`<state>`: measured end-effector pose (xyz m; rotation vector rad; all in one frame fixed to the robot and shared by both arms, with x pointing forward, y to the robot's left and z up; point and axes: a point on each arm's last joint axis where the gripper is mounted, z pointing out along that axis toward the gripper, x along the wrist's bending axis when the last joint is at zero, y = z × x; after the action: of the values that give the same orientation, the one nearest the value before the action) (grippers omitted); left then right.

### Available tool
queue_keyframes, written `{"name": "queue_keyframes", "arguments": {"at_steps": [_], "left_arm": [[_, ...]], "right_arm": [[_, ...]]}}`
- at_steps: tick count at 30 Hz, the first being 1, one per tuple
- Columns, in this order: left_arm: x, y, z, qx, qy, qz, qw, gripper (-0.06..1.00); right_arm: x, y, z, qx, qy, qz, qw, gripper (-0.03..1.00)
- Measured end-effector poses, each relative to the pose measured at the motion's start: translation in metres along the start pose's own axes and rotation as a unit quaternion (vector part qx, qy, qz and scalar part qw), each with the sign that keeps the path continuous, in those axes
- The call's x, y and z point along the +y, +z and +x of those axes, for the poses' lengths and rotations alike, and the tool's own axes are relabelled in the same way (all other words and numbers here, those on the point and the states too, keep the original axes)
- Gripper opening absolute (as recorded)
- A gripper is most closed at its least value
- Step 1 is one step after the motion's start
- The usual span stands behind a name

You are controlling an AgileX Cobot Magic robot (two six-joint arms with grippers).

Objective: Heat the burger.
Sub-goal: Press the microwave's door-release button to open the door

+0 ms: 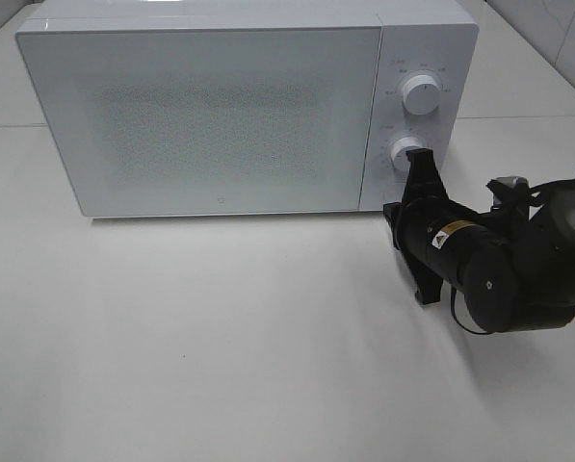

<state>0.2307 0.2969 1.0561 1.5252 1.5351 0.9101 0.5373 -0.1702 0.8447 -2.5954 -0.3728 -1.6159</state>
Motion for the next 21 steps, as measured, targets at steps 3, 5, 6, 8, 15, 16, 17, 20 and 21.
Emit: {"name": "queue_keyframes", "arguments": {"at_steps": [3, 5, 6, 8, 15, 16, 17, 20, 21], "left_arm": [[0.000, 0.000, 0.000, 0.000, 0.000, 0.000, 1.000, 0.99], [0.000, 0.000, 0.000, 0.000, 0.000, 0.000, 1.000, 0.99], [0.000, 0.000, 0.000, 0.000, 0.000, 0.000, 1.000, 0.99], [0.000, 0.000, 0.000, 0.000, 0.000, 0.000, 1.000, 0.99], [0.000, 0.000, 0.000, 0.000, 0.000, 0.000, 1.000, 0.99], [0.000, 0.000, 0.000, 0.000, 0.000, 0.000, 1.000, 0.99], [0.000, 0.000, 0.000, 0.000, 0.000, 0.000, 1.000, 0.99], [0.000, 0.000, 0.000, 0.000, 0.000, 0.000, 1.000, 0.99], [0.000, 0.000, 0.000, 0.000, 0.000, 0.000, 1.000, 0.99]], "right_arm": [[0.001, 0.002, 0.001, -0.002, 0.000, -0.008, 1.000, 0.02], [0.000, 0.004, 0.004, 0.000, -0.005, -0.008, 1.000, 0.02], [0.000, 0.005, 0.005, 0.001, -0.006, -0.007, 1.000, 0.02], [-0.001, 0.008, 0.008, 0.003, -0.012, -0.008, 1.000, 0.02], [0.001, 0.011, 0.007, -0.003, -0.010, -0.019, 1.000, 0.02], [0.001, 0.011, 0.007, -0.004, -0.010, -0.023, 1.000, 0.02], [0.001, 0.011, 0.007, -0.004, -0.010, -0.023, 1.000, 0.02], [0.001, 0.011, 0.005, -0.007, -0.011, -0.024, 1.000, 0.02], [0.001, 0.012, 0.005, -0.007, -0.011, -0.025, 1.000, 0.02]]}}
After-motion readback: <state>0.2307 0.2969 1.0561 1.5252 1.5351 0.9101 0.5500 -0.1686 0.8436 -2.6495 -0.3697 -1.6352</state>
